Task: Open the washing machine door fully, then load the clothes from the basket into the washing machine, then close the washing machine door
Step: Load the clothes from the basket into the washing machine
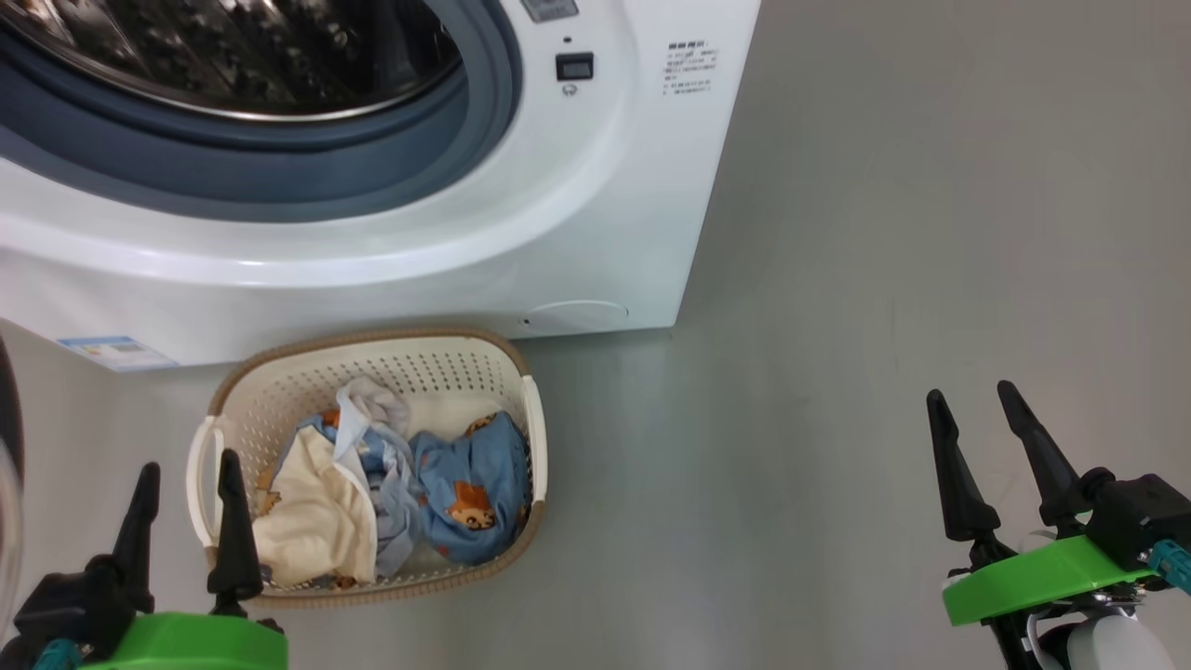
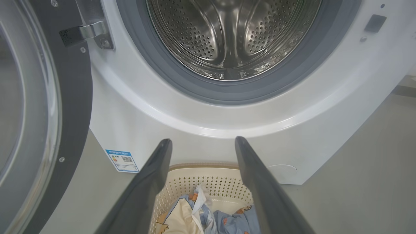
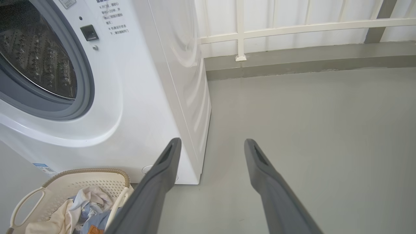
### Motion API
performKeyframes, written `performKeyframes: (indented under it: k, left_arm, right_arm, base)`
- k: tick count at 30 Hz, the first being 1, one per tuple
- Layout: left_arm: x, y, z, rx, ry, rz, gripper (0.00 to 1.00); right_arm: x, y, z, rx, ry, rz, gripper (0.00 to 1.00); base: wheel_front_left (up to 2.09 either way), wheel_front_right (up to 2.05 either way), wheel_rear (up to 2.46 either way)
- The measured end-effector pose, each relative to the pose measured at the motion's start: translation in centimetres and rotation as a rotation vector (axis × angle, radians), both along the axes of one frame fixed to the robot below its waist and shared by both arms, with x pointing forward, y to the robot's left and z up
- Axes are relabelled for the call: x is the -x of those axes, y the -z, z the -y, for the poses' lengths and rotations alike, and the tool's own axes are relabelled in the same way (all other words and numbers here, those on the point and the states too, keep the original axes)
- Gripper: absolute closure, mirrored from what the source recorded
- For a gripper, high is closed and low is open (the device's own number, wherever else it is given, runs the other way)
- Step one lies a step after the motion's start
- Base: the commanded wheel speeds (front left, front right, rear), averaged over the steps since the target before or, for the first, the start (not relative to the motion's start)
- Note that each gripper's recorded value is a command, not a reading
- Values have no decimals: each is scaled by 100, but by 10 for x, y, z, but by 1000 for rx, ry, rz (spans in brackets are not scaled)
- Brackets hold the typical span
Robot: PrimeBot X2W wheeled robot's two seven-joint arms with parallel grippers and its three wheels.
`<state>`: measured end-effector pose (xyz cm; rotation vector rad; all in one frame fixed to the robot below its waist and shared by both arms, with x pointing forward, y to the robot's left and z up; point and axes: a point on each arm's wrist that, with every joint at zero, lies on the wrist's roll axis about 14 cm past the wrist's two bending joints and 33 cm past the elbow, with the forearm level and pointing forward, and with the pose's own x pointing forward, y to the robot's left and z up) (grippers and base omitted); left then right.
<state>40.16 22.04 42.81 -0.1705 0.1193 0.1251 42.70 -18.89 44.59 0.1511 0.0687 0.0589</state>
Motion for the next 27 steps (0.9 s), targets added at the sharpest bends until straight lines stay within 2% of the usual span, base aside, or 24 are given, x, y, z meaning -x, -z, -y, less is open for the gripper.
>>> performKeyframes:
  k: [27]
  left_arm:
    - [-54,69,15,19,34,-125,0]
  right_arm:
    - [-36,52,0,2,-3,-88,0]
  base:
    - [0,0,0]
